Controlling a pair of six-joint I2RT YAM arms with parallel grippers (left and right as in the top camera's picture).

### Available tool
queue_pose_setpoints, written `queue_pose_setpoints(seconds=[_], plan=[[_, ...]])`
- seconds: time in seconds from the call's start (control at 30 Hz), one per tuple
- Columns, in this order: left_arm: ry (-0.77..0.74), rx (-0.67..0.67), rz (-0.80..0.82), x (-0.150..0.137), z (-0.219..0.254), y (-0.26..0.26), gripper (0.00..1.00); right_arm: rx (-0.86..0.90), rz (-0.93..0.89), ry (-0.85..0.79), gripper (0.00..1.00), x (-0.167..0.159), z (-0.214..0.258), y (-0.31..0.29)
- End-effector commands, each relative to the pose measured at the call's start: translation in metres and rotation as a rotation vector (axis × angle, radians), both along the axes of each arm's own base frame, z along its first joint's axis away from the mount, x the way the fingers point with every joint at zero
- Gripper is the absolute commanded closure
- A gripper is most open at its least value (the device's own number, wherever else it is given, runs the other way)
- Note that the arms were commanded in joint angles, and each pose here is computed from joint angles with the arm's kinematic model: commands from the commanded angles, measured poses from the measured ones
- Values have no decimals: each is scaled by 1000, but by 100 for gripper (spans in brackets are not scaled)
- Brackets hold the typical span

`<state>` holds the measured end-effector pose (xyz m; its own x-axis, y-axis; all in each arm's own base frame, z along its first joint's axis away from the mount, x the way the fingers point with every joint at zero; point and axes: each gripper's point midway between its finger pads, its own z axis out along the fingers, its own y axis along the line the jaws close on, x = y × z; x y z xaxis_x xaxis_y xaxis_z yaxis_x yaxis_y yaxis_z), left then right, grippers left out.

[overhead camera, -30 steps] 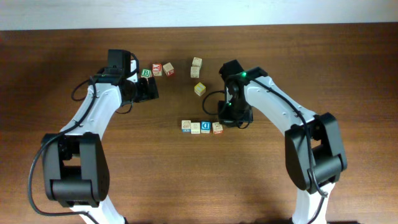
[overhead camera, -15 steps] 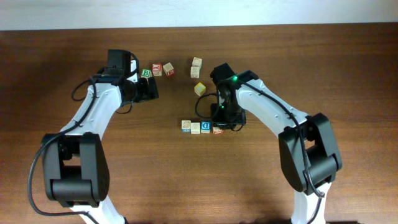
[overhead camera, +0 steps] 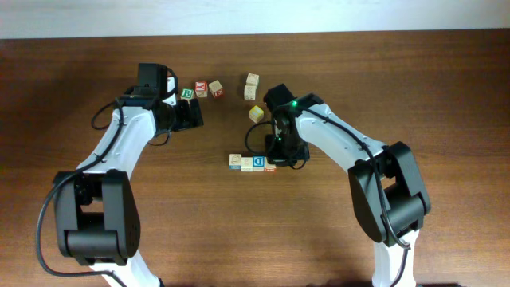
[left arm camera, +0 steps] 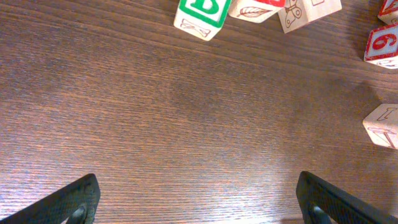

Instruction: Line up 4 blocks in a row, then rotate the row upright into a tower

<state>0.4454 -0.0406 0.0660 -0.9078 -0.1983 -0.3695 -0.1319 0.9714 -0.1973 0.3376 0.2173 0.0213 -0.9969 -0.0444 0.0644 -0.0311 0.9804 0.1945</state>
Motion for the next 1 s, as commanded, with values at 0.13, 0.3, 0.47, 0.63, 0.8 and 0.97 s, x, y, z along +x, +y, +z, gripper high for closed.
queue_pose_setpoints(seconds=[0.13,0.3,0.47,0.63,0.8,0.97], plan=[[-21,6,-1,4,7,3,1,69,81,-39,94,10,15,17],[-21,6,-1,4,7,3,1,156,118,-262,91,61,57,56],[-21,6,-1,4,7,3,1,235,213,-376,96,69,35,123],[-21,6,-1,4,7,3,1,198,174,-317,95,61,4,126],[-21,6,-1,4,7,3,1,220,181,-244,95,42,-2,134],[-21,6,-1,4,7,3,1,230,187,-202,95,33,-3,134]])
